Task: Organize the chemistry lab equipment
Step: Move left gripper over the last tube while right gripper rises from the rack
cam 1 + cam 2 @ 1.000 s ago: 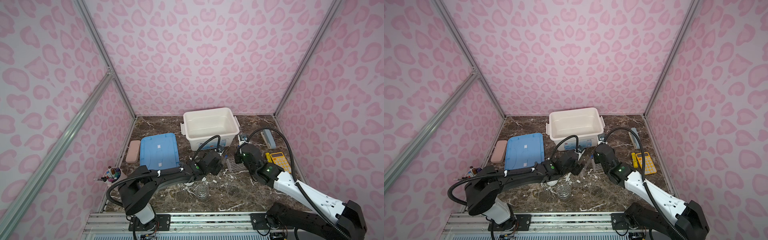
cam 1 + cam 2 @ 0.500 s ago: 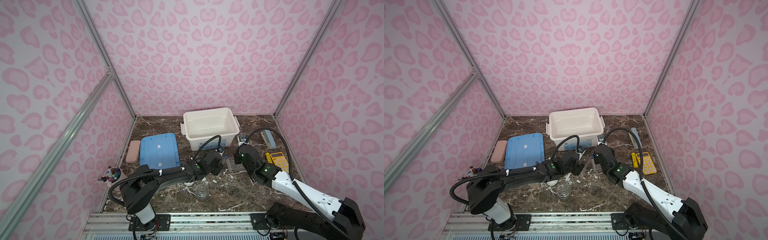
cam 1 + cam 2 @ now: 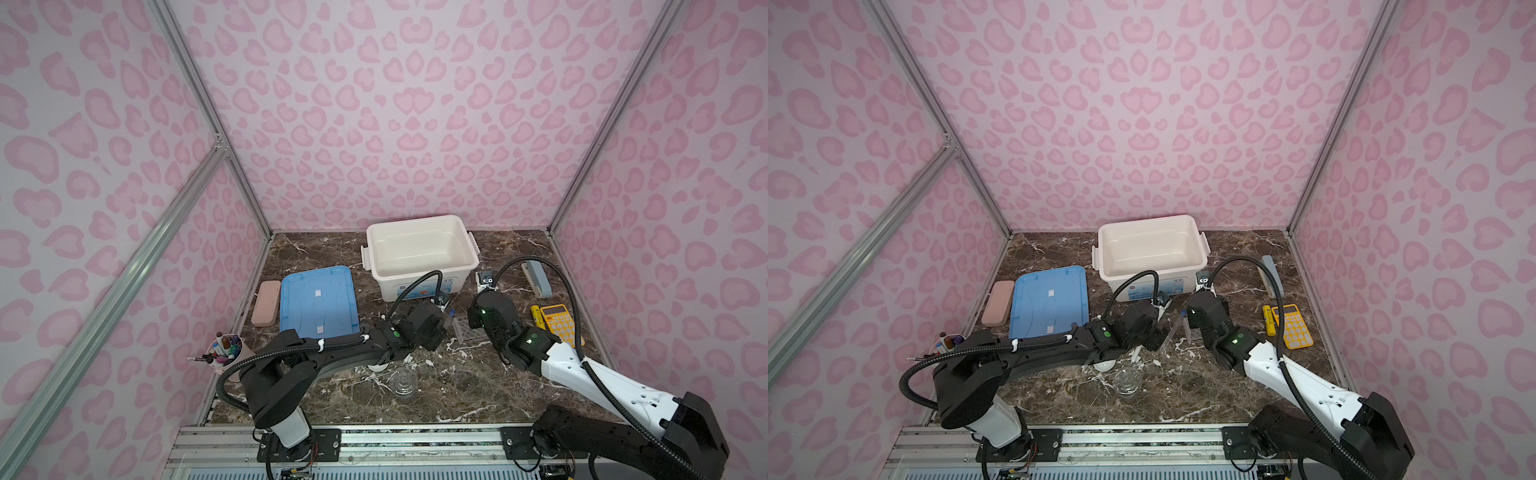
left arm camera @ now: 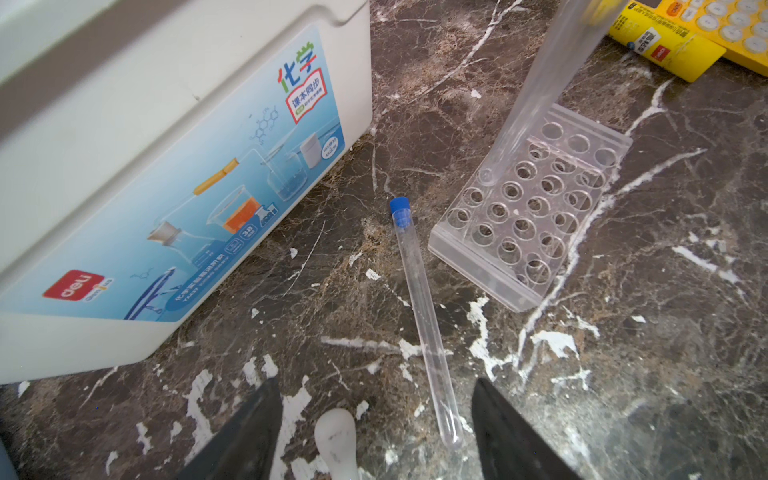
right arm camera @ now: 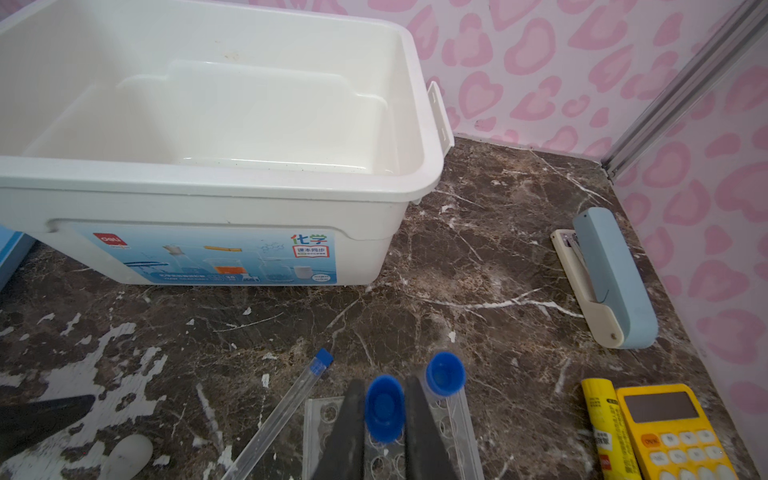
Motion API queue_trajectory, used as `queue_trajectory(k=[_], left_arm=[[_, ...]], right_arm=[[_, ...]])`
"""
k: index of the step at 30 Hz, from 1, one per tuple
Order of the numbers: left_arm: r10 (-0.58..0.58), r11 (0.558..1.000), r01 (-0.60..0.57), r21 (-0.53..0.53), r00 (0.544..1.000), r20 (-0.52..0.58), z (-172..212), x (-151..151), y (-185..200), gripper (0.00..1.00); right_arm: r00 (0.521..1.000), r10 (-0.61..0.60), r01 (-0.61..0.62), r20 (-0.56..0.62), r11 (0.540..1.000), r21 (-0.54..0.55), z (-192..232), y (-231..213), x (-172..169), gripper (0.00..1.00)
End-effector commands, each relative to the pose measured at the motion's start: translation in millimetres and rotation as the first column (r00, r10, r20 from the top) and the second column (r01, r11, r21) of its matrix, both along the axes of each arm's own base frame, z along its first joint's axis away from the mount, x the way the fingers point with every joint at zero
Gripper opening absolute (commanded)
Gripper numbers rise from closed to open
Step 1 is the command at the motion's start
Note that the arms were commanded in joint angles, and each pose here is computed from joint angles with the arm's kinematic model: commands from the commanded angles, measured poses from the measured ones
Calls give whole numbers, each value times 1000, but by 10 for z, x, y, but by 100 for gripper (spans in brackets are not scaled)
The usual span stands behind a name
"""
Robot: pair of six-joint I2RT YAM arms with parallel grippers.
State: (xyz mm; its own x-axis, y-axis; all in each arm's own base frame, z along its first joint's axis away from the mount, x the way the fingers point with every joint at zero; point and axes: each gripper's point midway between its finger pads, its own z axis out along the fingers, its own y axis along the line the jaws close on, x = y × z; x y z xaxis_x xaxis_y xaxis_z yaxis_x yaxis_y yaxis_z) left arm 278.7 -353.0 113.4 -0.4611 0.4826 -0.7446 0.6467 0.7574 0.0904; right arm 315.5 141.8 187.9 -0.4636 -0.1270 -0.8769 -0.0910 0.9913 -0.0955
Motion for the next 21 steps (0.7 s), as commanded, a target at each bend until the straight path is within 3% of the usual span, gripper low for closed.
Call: queue_trajectory(k=[1, 21], left_arm=[[1, 1000, -1, 0, 1000, -11, -31, -5, -7, 73], [-3, 1000, 3, 10, 1000, -21, -82, -15, -14, 73]], right_arm=[[1000, -23, 23, 7, 1000, 14, -18, -19, 16, 3], [999, -42, 42, -25, 999, 10, -122, -33, 15, 7]])
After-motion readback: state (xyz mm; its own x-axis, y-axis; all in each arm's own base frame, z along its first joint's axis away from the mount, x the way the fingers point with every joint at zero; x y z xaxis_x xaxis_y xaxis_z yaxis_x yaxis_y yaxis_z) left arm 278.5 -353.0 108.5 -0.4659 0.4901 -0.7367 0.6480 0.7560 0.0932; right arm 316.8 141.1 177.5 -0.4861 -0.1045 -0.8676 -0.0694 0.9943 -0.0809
